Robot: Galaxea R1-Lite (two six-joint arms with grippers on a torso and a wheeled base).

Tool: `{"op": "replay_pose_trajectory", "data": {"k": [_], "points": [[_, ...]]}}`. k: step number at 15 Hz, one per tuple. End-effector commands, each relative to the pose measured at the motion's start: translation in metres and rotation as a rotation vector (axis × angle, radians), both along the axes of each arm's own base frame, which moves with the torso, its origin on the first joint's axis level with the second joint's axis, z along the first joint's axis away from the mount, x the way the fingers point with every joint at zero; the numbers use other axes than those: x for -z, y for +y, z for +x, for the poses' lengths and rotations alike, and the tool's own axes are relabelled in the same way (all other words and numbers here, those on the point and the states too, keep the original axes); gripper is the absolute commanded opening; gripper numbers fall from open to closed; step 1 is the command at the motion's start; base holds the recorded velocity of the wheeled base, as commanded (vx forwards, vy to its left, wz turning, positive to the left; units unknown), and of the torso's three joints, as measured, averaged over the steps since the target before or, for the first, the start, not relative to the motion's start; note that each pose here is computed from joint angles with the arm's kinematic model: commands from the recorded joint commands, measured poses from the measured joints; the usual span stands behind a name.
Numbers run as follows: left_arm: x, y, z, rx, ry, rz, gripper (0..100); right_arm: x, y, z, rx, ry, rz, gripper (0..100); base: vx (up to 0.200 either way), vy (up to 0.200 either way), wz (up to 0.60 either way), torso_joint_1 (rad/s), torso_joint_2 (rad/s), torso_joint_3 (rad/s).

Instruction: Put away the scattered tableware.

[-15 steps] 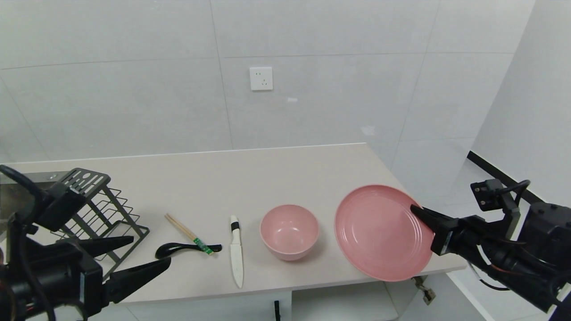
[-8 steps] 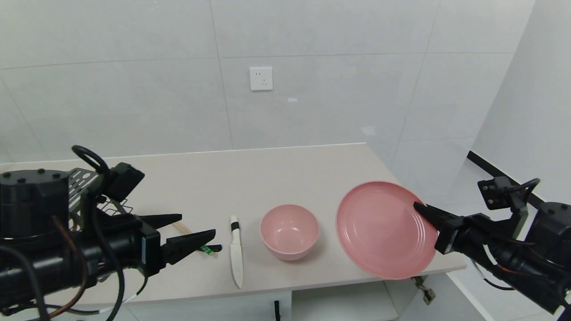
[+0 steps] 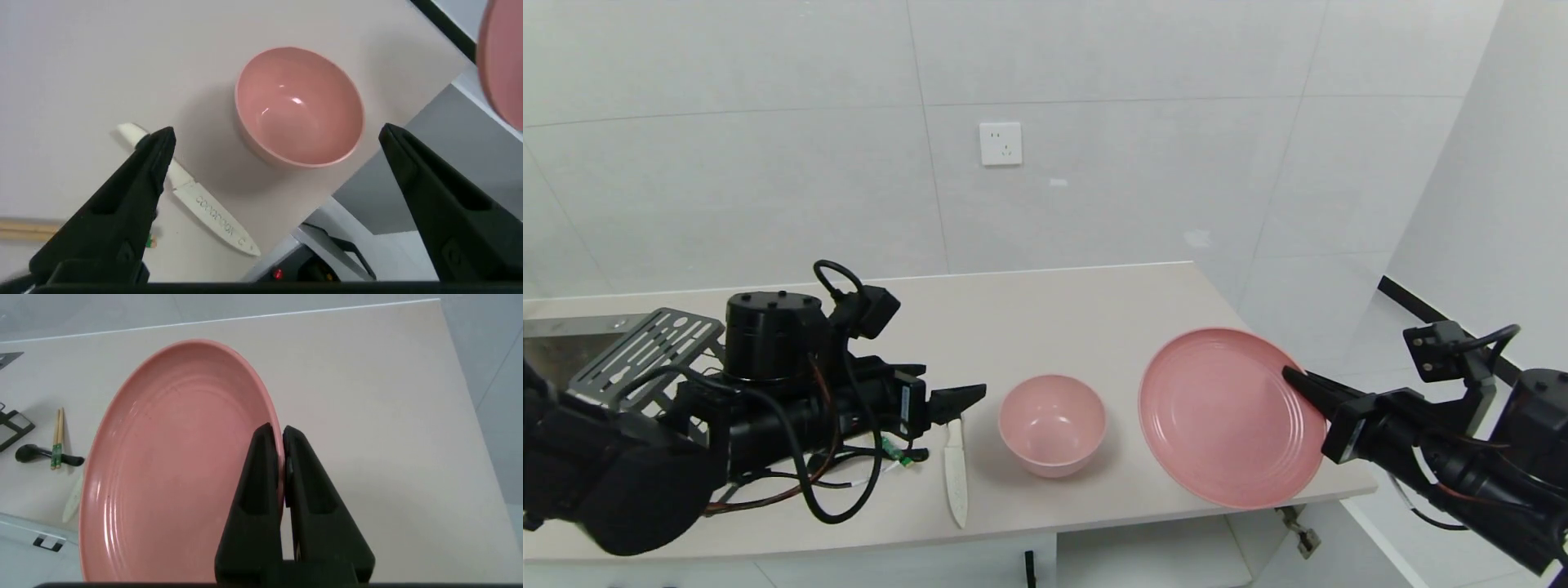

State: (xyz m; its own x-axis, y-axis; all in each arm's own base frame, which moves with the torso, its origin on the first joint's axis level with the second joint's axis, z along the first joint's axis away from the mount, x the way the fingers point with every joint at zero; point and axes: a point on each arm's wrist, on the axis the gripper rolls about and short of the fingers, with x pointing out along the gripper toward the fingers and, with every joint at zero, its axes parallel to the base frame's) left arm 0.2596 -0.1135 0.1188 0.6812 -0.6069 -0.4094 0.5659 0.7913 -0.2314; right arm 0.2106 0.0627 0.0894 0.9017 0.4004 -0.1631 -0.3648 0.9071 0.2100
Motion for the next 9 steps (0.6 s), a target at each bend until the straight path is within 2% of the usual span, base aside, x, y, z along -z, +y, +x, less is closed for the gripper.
{"op": "replay_pose_trajectory", "data": {"k": [1,6,9], "points": [[0.015,-0.010,0.016,0.009,0.037,0.014,100,0.000,0.000,0.000,-0.001,-0.003,0.000,0,0.000,0.000,0.00,0.000,0.00,0.000],[0.039,-0.020,0.032,0.014,0.094,0.036,100,0.000,0.000,0.000,0.000,-0.002,0.000,0,0.000,0.000,0.00,0.000,0.00,0.000],[0.045,-0.024,0.038,0.017,0.105,0.041,100,0.000,0.000,0.000,0.002,-0.003,0.000,0,0.000,0.000,0.00,0.000,0.00,0.000]]}}
